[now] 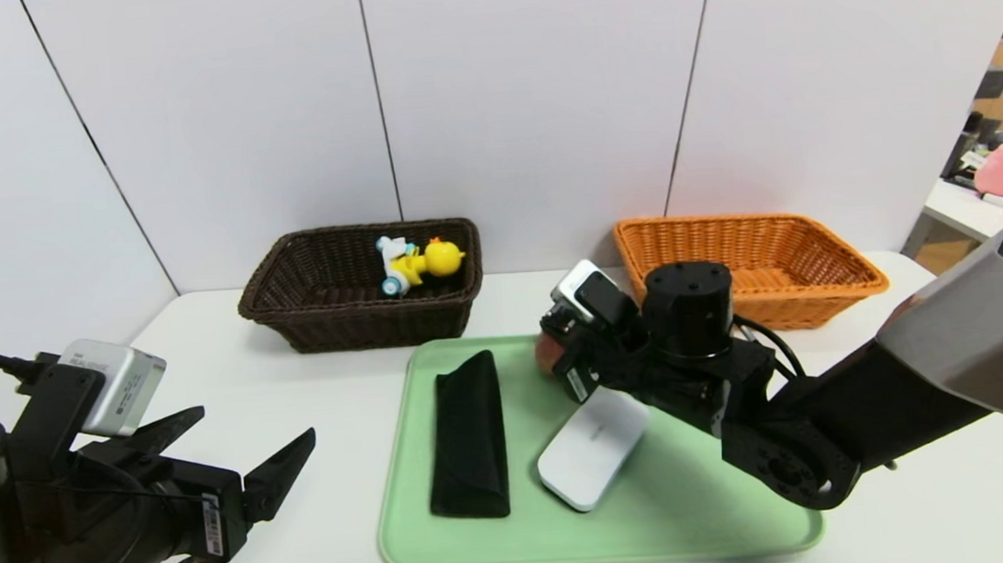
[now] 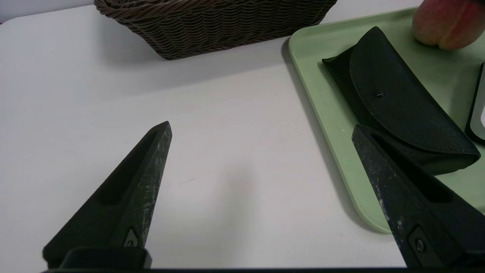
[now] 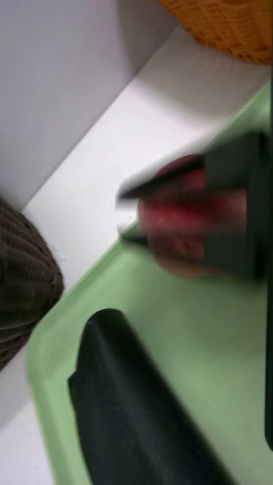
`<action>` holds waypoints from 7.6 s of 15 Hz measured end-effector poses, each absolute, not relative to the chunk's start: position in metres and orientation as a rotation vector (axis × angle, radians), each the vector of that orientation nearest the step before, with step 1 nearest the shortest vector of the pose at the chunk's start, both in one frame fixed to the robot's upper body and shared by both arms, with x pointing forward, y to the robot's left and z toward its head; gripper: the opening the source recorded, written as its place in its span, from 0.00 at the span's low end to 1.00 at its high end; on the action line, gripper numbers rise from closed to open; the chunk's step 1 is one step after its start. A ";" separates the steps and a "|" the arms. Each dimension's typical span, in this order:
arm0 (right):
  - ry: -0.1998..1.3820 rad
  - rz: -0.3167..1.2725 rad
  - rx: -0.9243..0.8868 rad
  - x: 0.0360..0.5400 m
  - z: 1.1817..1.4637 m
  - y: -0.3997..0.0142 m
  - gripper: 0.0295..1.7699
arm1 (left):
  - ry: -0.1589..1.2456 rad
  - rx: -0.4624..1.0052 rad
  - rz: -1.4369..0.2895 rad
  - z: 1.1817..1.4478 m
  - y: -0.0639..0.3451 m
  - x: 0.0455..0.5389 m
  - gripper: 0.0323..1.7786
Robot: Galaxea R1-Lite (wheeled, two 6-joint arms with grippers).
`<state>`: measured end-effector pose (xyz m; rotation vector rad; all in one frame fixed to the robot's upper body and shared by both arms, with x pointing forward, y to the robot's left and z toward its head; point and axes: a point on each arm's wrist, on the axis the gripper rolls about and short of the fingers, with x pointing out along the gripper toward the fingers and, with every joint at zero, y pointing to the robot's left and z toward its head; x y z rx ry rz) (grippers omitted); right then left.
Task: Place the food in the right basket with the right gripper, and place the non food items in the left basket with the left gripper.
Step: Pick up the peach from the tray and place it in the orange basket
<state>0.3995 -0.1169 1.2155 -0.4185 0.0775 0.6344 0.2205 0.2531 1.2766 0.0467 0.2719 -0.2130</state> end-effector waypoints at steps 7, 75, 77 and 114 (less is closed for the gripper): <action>0.068 0.644 -0.423 0.396 1.223 -0.113 0.01 | 0.274 0.046 -0.214 1.276 0.253 0.220 0.95; 0.964 0.508 -0.387 0.430 1.288 -0.084 0.96 | 0.298 0.062 -0.218 1.266 0.259 0.211 0.95; 0.971 0.509 -0.391 0.430 1.285 -0.083 0.96 | 0.298 0.062 -0.219 1.266 0.259 0.211 0.95; 0.649 0.571 -0.423 0.364 1.393 -0.099 0.62 | 0.284 0.054 -0.223 1.268 0.260 0.210 0.95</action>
